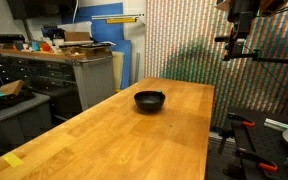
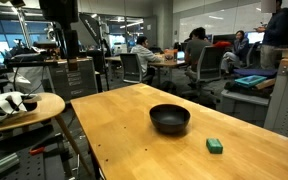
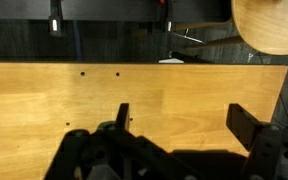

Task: Put the green block in the bowl

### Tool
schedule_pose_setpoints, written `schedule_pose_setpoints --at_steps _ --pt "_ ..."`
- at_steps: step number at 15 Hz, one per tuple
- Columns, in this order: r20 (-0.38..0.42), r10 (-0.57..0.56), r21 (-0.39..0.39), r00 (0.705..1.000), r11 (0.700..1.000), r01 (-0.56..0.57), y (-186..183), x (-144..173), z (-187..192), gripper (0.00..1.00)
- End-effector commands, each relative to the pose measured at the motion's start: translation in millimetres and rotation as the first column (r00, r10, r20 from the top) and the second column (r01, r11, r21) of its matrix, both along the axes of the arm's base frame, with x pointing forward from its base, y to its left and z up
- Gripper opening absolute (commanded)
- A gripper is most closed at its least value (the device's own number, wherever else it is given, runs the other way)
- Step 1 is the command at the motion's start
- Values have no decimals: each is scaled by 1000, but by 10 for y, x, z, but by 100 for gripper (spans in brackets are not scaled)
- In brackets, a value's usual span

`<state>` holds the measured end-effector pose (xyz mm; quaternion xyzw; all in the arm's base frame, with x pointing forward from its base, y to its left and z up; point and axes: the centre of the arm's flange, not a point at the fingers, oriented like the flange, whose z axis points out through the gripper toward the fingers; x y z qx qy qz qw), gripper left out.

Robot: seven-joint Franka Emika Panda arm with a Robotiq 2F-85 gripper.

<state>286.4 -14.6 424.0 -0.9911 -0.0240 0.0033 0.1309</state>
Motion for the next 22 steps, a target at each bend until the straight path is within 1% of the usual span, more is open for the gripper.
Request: schedule_pose_setpoints --at_steps 1,5,9,13,18,22 --pt "6 -4 -9 1000 1000 4 11 27 -2 100" --pt "12 -23 -26 1000 999 23 45 177 -37 100" --pt "14 -102 -48 995 994 102 -17 408 -175 100" --pt "42 -176 -62 984 982 178 -110 726 -291 100" --pt "101 -266 -92 959 957 275 -305 1200 -402 100" --pt "137 -348 -113 927 925 364 -550 1600 -485 100"
